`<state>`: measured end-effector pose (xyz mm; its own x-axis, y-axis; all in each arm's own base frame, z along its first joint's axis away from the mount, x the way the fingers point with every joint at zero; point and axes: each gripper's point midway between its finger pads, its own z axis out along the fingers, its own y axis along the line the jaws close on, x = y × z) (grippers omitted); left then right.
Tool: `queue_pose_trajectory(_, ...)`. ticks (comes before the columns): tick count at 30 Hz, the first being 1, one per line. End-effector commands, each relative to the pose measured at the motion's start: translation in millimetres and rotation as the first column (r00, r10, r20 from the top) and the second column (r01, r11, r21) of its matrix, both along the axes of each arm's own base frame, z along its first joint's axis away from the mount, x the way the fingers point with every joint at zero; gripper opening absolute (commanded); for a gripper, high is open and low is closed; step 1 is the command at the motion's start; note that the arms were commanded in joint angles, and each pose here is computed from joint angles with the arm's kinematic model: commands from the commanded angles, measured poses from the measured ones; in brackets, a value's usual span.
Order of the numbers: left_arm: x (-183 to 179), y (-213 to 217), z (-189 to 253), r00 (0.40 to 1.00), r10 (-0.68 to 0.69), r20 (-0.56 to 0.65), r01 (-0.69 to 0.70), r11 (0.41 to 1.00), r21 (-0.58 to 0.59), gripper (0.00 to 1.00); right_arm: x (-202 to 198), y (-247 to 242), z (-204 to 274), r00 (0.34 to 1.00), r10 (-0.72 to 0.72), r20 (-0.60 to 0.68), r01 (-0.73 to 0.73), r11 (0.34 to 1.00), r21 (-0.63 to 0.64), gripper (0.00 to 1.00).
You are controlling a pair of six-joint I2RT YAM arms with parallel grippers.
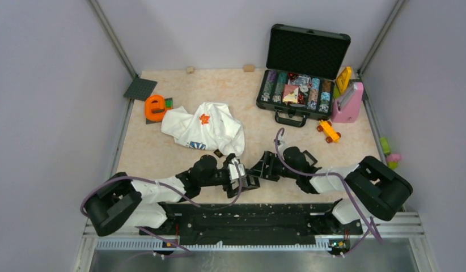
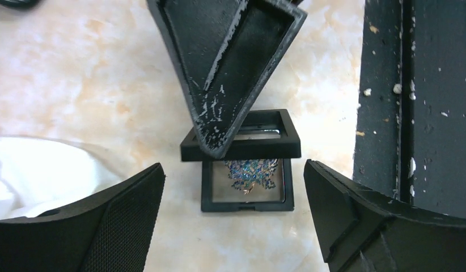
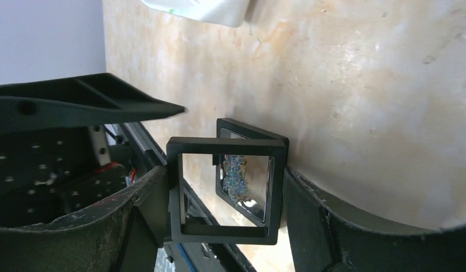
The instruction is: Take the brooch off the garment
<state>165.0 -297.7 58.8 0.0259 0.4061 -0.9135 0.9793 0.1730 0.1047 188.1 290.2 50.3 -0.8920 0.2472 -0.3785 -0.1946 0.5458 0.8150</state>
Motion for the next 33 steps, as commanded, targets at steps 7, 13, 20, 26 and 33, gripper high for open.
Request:
queue_pose_trajectory(7, 25, 17, 52, 0.969, 0.203, 0.144, -0.175, 0.966, -0.19, 0.99, 45, -44, 1, 0.99, -0.095, 0.106, 0.122, 0.952, -0.281, 0.39)
queue_pose_trajectory(13, 43, 35, 64, 0.921, 0.369, 0.125, -0.332, 0.912, -0.242, 0.99, 70, -74, -4, 0.973, -0.152, 0.174, 0.218, 0.851, -0.479, 0.39)
queue_pose_trajectory(20, 46, 45, 69, 0.898, 0.419, 0.132, -0.373, 0.887, -0.273, 0.99, 99, -95, -14, 0.961, -0.182, 0.206, 0.274, 0.704, -0.656, 0.4)
queue_pose_trajectory(26, 53, 54, 68, 0.868, 0.478, 0.134, -0.431, 0.86, -0.275, 0.99, 135, -106, -14, 0.946, -0.217, 0.24, 0.324, 0.624, -0.711, 0.4)
queue_pose_trajectory(33, 60, 65, 70, 0.83, 0.543, 0.129, -0.492, 0.82, -0.292, 0.99, 163, -114, -14, 0.943, -0.214, 0.255, 0.333, 0.591, -0.735, 0.59)
